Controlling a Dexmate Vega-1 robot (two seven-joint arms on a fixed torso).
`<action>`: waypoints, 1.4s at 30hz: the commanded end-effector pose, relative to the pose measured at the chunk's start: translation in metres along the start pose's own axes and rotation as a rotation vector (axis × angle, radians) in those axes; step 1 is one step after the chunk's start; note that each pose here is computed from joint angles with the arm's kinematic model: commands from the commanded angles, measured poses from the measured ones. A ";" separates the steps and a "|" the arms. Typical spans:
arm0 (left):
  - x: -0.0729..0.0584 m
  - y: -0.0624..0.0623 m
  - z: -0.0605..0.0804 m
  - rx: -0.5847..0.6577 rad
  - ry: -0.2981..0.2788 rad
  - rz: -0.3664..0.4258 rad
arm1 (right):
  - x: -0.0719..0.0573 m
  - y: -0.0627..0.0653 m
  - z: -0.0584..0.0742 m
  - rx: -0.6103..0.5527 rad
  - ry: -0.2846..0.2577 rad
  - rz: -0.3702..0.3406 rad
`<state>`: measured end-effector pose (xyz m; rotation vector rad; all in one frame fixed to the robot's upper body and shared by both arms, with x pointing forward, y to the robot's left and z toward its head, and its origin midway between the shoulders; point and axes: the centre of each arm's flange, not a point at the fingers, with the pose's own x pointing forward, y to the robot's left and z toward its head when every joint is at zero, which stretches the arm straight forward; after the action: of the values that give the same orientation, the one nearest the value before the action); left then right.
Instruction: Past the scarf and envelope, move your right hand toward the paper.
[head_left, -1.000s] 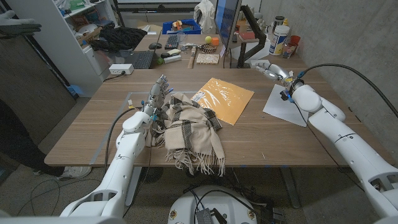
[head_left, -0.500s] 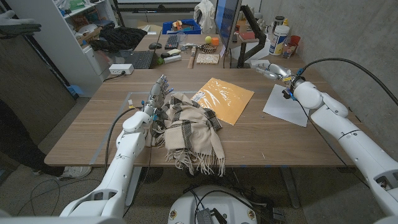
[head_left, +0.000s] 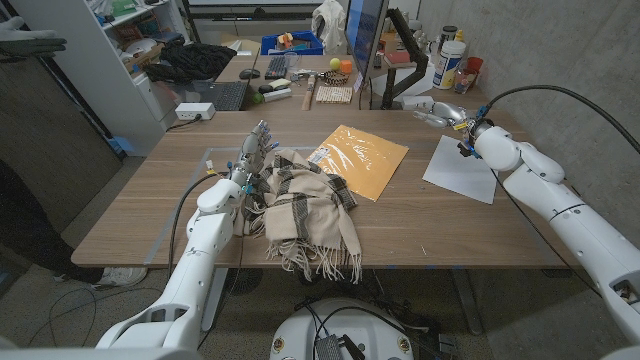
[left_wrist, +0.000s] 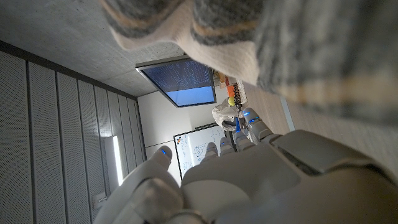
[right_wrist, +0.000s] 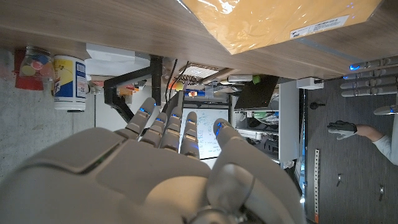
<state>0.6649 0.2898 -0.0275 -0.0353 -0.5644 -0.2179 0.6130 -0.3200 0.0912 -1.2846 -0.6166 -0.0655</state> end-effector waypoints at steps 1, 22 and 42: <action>-0.001 0.001 0.000 -0.001 -0.003 0.001 | -0.002 -0.007 -0.001 -0.109 0.027 0.023; -0.002 0.000 0.000 -0.005 -0.004 -0.002 | -0.005 -0.011 -0.005 -0.248 0.073 0.037; -0.002 0.001 -0.001 -0.003 -0.001 -0.002 | -0.005 -0.011 -0.012 -0.343 0.116 0.065</action>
<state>0.6639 0.2900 -0.0285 -0.0394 -0.5679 -0.2196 0.6083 -0.3317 0.0968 -1.5577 -0.5106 -0.1765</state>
